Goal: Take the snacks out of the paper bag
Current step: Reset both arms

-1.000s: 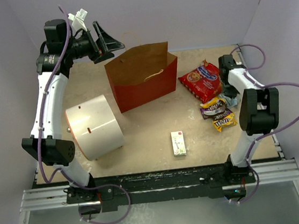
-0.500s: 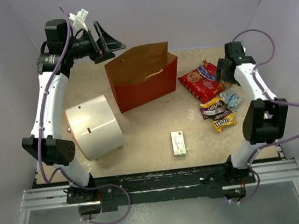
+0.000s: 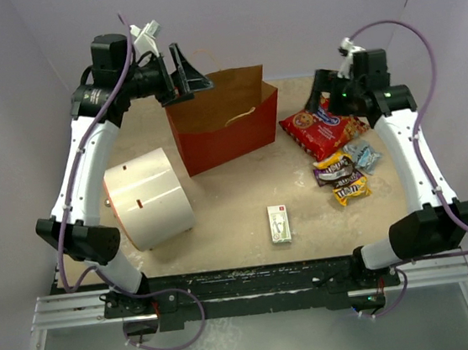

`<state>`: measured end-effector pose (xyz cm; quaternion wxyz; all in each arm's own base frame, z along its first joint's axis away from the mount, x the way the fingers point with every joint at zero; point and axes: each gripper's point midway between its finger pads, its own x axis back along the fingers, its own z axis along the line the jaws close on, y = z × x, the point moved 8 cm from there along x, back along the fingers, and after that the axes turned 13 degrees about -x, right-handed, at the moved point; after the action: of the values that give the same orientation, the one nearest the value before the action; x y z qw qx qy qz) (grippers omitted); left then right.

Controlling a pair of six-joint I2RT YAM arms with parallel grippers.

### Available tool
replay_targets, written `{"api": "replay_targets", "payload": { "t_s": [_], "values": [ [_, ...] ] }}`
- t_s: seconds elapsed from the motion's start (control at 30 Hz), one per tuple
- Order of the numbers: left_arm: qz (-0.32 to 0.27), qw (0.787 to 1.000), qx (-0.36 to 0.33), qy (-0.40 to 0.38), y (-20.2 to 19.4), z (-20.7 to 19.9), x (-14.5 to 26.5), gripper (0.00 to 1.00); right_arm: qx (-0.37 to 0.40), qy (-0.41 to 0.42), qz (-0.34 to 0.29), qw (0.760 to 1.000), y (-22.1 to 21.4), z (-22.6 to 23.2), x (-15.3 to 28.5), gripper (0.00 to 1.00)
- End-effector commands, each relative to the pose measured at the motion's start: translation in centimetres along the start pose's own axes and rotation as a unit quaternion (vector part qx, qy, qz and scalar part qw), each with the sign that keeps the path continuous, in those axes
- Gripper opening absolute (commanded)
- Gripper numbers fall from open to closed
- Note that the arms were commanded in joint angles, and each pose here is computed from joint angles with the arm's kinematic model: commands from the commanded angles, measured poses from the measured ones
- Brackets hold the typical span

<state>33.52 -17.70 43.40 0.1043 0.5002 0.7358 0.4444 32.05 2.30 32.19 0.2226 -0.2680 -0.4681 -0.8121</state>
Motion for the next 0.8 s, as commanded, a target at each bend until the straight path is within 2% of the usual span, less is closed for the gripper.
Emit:
{"api": "replay_targets", "payload": {
  "t_s": [0.0, 0.13, 0.27, 0.43, 0.6, 0.77],
  "values": [
    [-0.052, 0.992, -0.086, 0.073, 0.4, -2.6, 4.8, 0.99, 0.069, 0.136, 0.02, 0.988, -0.7, 8.1, 3.3, 1.0],
    [-0.078, 0.979, -0.1, 0.157, 0.0, -3.4, 8.0, 0.99, 0.1, 0.219, 0.002, 0.971, -0.4, 11.8, 9.5, 0.99],
    [-0.106, 0.966, -0.125, 0.202, -1.2, -4.7, 11.3, 0.99, 0.09, 0.262, -0.044, 0.96, -0.6, 11.1, 16.1, 1.0],
    [-0.164, 0.941, -0.164, 0.246, -2.3, -7.5, 16.4, 0.99, 0.085, 0.232, -0.134, 0.96, -1.5, 7.5, 23.4, 1.0],
    [-0.233, 0.918, -0.179, 0.268, -3.1, -10.1, 20.5, 0.99, 0.074, 0.168, -0.179, 0.967, -2.0, 4.6, 27.1, 1.0],
    [-0.266, 0.908, -0.176, 0.271, -3.8, -11.6, 22.6, 0.99, 0.08, 0.147, -0.212, 0.963, -1.9, 3.4, 29.6, 0.99]
  ]
}}
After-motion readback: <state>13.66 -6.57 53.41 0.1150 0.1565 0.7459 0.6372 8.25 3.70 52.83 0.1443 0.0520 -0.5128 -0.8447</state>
